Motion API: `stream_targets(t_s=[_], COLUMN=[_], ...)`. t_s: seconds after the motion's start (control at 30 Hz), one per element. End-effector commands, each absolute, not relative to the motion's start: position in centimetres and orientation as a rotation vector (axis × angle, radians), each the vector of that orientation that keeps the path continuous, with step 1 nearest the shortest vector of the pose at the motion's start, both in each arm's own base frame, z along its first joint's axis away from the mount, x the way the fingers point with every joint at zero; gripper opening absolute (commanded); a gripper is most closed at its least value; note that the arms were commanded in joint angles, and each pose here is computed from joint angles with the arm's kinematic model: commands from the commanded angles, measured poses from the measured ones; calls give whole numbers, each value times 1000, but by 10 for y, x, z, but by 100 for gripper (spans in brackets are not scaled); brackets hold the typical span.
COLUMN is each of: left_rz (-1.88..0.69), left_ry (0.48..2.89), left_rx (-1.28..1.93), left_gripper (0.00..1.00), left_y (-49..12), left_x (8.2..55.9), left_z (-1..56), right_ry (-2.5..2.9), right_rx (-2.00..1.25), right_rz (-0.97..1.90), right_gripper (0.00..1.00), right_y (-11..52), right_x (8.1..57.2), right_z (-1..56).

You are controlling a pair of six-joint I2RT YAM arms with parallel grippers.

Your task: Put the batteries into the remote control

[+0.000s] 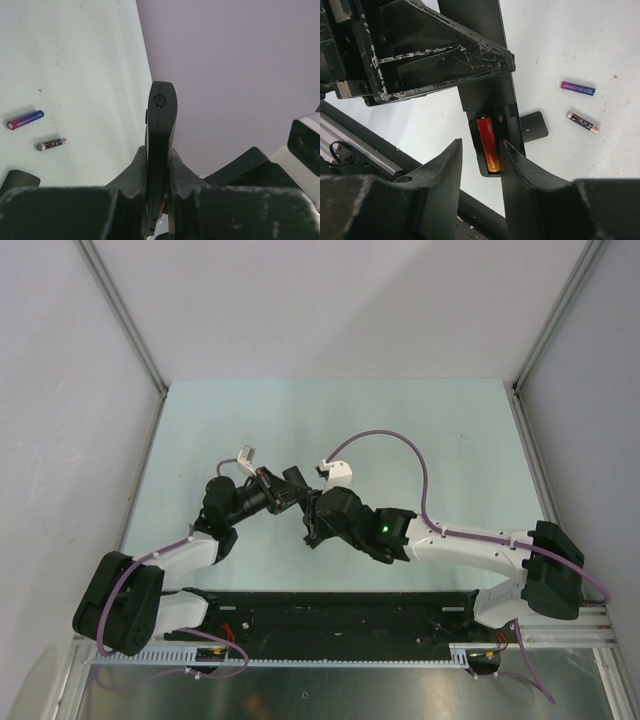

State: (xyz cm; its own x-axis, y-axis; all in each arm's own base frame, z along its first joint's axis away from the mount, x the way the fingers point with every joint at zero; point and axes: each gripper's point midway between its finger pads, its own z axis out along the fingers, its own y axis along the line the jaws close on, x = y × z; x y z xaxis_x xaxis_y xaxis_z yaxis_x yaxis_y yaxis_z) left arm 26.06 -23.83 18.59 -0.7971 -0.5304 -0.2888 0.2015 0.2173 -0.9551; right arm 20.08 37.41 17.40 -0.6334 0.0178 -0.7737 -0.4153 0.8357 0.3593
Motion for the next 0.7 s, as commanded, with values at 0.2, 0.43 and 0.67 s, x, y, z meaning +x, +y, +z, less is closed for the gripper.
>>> stream_targets(t_s=[0.2, 0.43, 0.67], left_rz=[-1780, -1781, -1783], left_ry=[1671, 1684, 1690], left_rx=[-200, -203, -201], left_gripper=[0, 0, 0], left_y=[-243, -245, -245], left_x=[258, 258, 257], left_z=[253, 250, 248], right_ry=[2307, 2262, 2215], right_rx=[-327, -285, -235], right_rz=[506, 508, 509], right_gripper=[48, 57, 61], right_y=[341, 335, 326], right_x=[193, 202, 212], right_z=[148, 172, 193])
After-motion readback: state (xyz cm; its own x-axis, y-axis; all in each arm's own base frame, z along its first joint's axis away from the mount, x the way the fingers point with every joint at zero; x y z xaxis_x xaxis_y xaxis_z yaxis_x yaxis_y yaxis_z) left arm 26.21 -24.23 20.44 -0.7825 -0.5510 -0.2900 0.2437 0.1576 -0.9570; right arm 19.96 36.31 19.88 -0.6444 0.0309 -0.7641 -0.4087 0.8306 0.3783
